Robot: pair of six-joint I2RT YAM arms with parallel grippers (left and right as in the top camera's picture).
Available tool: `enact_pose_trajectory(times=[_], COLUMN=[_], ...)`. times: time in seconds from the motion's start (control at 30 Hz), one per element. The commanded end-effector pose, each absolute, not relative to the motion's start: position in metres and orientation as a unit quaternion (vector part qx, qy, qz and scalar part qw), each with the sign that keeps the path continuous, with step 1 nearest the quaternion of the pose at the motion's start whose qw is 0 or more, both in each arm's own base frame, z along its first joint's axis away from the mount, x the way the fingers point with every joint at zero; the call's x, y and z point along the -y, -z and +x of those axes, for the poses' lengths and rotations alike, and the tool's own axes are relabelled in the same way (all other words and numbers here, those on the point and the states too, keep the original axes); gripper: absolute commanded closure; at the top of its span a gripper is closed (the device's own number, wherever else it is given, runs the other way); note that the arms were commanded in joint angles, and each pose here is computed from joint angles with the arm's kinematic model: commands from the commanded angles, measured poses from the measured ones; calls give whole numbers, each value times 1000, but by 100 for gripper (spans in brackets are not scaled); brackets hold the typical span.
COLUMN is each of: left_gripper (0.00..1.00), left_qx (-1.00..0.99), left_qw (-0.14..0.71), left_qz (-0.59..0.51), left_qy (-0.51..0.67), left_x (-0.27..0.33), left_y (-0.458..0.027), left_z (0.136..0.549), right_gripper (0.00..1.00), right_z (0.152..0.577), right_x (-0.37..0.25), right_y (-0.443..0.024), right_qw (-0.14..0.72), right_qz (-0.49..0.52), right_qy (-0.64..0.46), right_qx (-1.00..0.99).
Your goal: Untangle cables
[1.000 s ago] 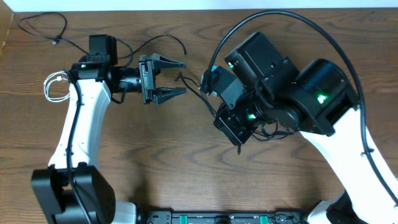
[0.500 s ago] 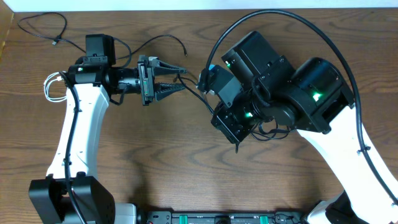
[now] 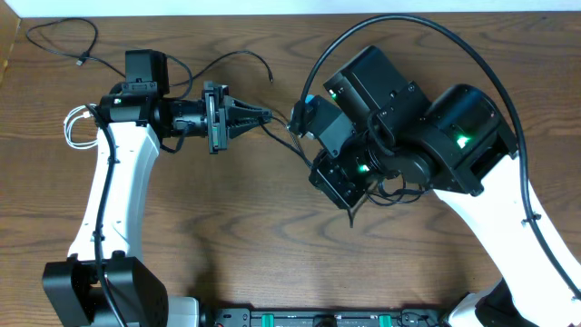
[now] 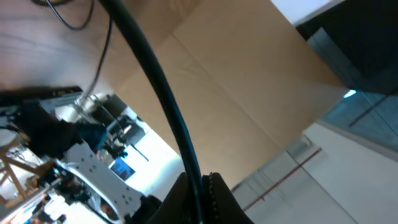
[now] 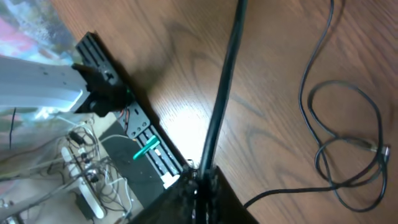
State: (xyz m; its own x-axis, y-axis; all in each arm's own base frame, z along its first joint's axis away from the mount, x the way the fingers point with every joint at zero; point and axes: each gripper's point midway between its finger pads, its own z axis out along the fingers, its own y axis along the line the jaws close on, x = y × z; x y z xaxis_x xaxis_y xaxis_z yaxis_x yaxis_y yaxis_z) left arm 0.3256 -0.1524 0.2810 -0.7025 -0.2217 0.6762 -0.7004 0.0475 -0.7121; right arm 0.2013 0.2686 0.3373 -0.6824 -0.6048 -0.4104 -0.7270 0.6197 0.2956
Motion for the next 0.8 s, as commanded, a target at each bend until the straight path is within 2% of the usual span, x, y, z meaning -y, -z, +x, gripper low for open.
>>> enact_pose_trajectory(times=[0.0,0.03,0.13,0.2,0.27,0.47,0.63,0.77], left_gripper=[93,93,93,92,93,93,93,93], left_qx=[707,708,720,725,729,692,652,643], left_qw=[184,181,144,112,64,-111,-123,-141], left_qz=[314,307,268,241,212,88,66,54], left_qy=[-606,-609,-624,-635,-647,-708,-746,-750], left_x=[156,158,163,166,168,170,168,168], left_y=[-283,-287,-308,-329,-357,-475,-536,-556], left_z=[322,320,321,321,324,320,305,301], right_gripper=[79,65,33,20,1,1,1,1], right_z=[220,226,241,247,252,271,284,290], right_x=[-251,-244,-227,-217,-211,-186,-164,-154], right_y=[-331,-330,-328,-327,-327,-327,-327,-327], right_qw=[156,163,181,183,184,187,189,190], right_qz=[-310,-285,-229,-208,-195,-137,-93,-74], right_qy=[-166,-146,-104,-89,-87,-82,-76,-74], right_qx=[-923,-933,-951,-957,-959,-969,-975,-976])
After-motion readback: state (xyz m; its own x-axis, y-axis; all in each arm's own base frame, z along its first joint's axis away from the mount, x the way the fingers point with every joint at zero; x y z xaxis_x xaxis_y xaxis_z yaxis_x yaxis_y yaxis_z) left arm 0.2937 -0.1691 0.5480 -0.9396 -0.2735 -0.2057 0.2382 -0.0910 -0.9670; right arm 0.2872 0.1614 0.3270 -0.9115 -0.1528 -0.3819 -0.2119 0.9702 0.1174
